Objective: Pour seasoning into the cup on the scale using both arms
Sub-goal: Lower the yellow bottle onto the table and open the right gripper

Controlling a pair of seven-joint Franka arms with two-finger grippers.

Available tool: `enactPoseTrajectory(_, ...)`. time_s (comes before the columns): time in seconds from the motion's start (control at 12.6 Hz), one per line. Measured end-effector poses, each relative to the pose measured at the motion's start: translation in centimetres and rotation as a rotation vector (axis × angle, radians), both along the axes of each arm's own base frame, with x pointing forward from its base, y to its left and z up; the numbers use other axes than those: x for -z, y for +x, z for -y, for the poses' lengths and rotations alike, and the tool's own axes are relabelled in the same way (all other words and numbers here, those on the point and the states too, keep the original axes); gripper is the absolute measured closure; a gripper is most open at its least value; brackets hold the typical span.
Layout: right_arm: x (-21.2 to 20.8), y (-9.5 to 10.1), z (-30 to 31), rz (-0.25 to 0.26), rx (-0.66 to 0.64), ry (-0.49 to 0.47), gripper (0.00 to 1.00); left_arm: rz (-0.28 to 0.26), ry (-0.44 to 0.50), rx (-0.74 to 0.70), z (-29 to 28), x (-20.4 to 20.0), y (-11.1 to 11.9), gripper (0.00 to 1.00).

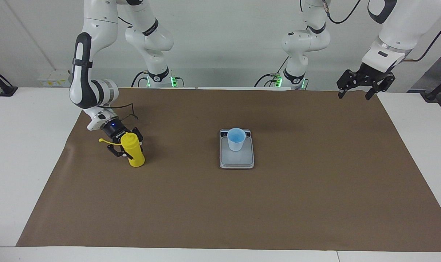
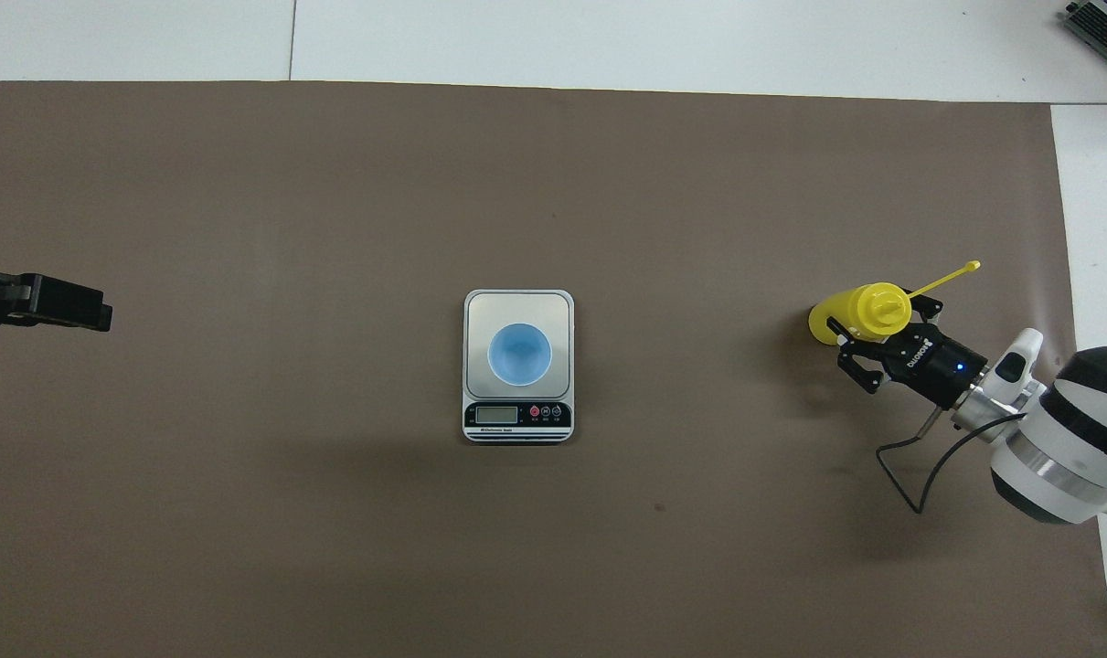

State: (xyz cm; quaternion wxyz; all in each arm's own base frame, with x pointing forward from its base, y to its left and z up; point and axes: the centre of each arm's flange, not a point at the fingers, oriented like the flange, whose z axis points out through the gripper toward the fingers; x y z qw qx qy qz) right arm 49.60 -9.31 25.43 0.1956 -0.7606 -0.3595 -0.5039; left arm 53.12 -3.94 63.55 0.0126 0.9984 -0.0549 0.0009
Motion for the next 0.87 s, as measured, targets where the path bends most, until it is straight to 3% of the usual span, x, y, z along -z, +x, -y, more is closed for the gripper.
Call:
enactPoseTrajectory(0.24, -0.5, 0.1, 0.1, 0.01, 0.001, -0.002, 0.01, 0.0, 0.0, 0.0, 0.0, 0.0, 0.0, 0.0)
enactPoseTrajectory(0.87, -2.3, -0.2, 1.7, 0.032, -0.033, -0.07, 0.0, 0.0, 0.0, 0.0, 0.0, 0.0, 0.0, 0.0)
